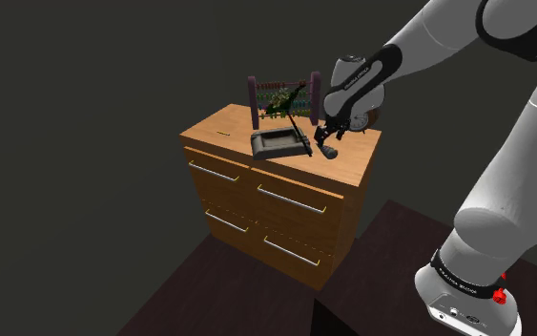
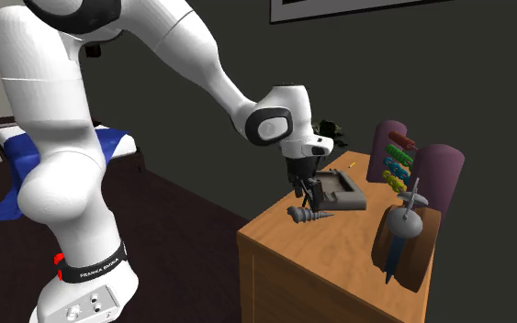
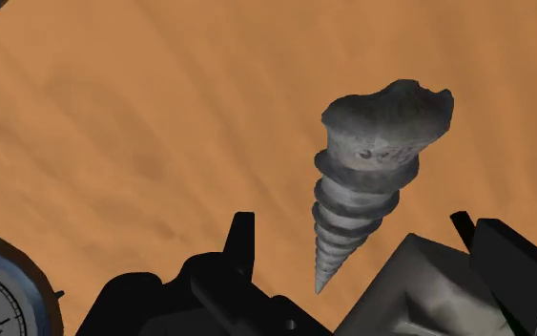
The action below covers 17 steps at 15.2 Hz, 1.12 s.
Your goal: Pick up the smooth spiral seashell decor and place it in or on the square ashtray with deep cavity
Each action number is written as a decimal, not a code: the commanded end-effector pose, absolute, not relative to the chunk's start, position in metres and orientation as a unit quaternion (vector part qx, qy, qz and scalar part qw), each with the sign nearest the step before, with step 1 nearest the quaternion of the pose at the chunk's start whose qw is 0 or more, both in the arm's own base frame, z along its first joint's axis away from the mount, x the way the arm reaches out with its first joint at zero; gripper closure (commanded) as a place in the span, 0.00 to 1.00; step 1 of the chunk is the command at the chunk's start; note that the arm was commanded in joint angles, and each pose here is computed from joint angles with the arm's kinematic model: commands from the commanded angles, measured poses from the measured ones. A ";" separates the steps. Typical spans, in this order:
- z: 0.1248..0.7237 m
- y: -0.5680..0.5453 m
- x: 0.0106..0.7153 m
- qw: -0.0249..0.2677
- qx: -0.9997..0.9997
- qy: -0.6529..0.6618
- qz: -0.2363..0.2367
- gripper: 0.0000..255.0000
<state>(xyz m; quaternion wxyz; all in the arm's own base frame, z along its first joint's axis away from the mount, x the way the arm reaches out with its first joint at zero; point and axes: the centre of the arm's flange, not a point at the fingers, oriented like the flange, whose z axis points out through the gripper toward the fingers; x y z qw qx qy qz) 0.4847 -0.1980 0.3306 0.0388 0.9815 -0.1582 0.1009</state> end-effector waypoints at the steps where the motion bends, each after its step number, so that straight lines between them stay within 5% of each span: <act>1: 0.327 -0.211 0.511 0.019 0.988 -0.132 0.076 0.00; 16: 0.288 -0.213 0.517 0.018 0.988 -0.132 0.076 0.00; 17: 0.288 -0.213 0.517 0.018 0.988 -0.132 0.076 1.00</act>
